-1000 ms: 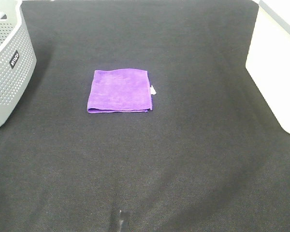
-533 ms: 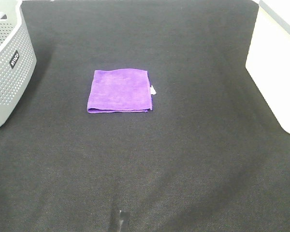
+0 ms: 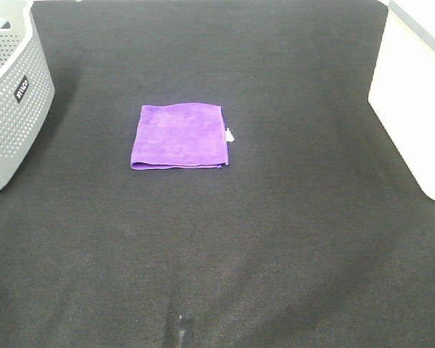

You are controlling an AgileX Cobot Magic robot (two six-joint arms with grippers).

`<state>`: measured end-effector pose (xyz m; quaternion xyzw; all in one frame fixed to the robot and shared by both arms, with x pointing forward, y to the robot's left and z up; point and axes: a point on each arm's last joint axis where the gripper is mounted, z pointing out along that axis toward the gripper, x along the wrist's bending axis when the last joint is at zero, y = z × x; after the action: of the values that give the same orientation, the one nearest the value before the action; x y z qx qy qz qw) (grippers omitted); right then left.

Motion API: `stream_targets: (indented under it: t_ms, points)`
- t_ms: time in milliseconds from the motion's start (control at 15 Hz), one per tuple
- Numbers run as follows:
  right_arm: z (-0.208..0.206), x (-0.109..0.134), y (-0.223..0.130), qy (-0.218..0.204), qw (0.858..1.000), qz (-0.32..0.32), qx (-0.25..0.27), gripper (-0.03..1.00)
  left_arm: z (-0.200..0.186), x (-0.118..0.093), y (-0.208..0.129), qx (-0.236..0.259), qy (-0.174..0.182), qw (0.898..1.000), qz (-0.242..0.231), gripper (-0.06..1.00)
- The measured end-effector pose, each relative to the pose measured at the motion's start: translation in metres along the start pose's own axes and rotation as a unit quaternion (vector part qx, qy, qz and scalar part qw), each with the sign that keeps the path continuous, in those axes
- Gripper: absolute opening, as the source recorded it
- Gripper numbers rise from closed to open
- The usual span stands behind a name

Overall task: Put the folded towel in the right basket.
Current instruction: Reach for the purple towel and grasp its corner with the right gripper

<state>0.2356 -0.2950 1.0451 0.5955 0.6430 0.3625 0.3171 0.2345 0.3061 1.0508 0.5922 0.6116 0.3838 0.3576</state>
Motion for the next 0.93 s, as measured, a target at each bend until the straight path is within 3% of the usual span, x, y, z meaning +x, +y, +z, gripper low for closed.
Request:
stream_targets:
  t_ms: [67,267,533,667,800,933]
  points:
    - [0.0,0.0,0.0,0.0,1.0,0.0,0.0,0.96,0.0,0.0,0.0,0.0,0.0,1.0,0.0,0.99]
    - [0.017,0.001,0.093,0.008,0.994,0.032,0.102,0.96,0.0,0.0,0.0,0.0,0.0,1.0,0.0,0.99]
    - [0.104,0.001,0.214,0.025,0.982,0.02,0.184,0.96,0.0,0.0,0.0,0.0,0.0,1.0,0.0,0.99]
    - [0.162,0.015,0.252,0.102,0.975,0.041,0.193,0.96,0.0,0.0,0.0,0.0,0.0,1.0,0.0,0.99]
    - [0.228,0.057,0.273,0.2,0.957,0.031,0.208,0.96,0.0,0.0,0.0,0.0,0.0,1.0,0.0,0.99]
    - [0.298,0.097,0.275,0.258,0.935,0.045,0.241,0.96,0.0,0.0,0.0,0.0,0.0,1.0,0.0,0.99]
